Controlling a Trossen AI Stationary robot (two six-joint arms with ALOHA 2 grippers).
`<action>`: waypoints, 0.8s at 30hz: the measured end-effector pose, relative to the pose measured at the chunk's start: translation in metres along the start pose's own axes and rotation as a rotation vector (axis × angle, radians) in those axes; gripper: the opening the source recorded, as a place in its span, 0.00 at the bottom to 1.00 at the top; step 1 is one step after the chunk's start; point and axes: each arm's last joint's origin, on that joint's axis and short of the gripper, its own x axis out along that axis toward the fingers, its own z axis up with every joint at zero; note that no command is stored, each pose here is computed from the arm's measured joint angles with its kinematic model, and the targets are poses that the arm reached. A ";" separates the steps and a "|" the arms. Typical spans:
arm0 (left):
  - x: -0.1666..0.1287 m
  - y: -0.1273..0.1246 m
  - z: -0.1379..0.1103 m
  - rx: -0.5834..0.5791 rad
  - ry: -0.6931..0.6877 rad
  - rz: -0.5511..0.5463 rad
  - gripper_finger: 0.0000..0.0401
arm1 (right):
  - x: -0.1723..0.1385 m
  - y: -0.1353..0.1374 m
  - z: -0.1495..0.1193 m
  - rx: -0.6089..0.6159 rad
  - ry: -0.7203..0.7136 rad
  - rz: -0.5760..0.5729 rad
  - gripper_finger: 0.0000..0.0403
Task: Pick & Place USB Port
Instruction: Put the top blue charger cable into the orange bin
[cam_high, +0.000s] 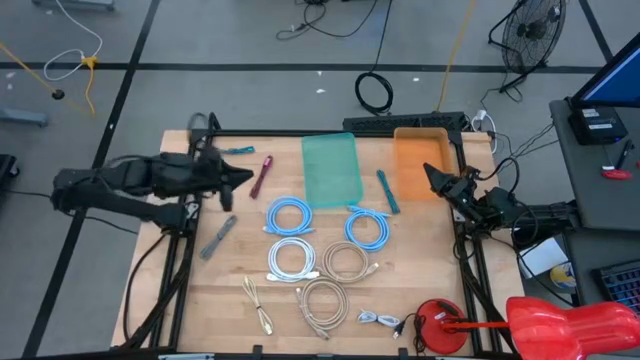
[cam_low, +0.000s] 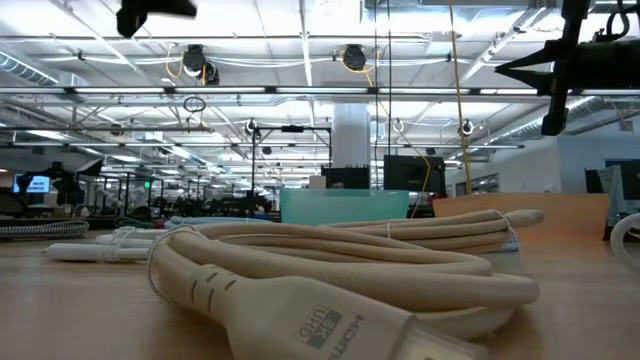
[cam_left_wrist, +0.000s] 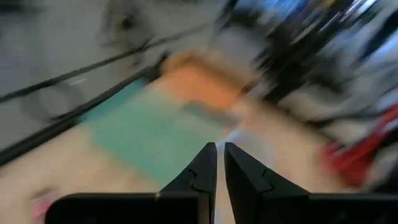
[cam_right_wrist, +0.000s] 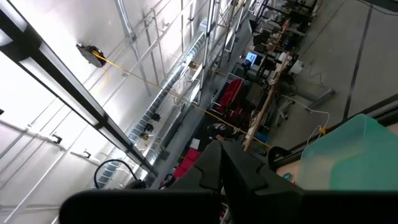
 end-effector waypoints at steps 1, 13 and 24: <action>0.004 0.000 -0.002 0.044 0.037 0.047 0.08 | 0.000 0.000 0.000 0.000 0.000 0.000 0.00; 0.030 0.039 -0.028 -0.252 0.299 0.560 0.08 | 0.000 0.000 0.000 -0.004 0.001 0.001 0.00; 0.033 0.058 -0.024 -0.244 0.423 0.497 0.08 | 0.000 0.000 0.000 -0.004 0.001 0.001 0.00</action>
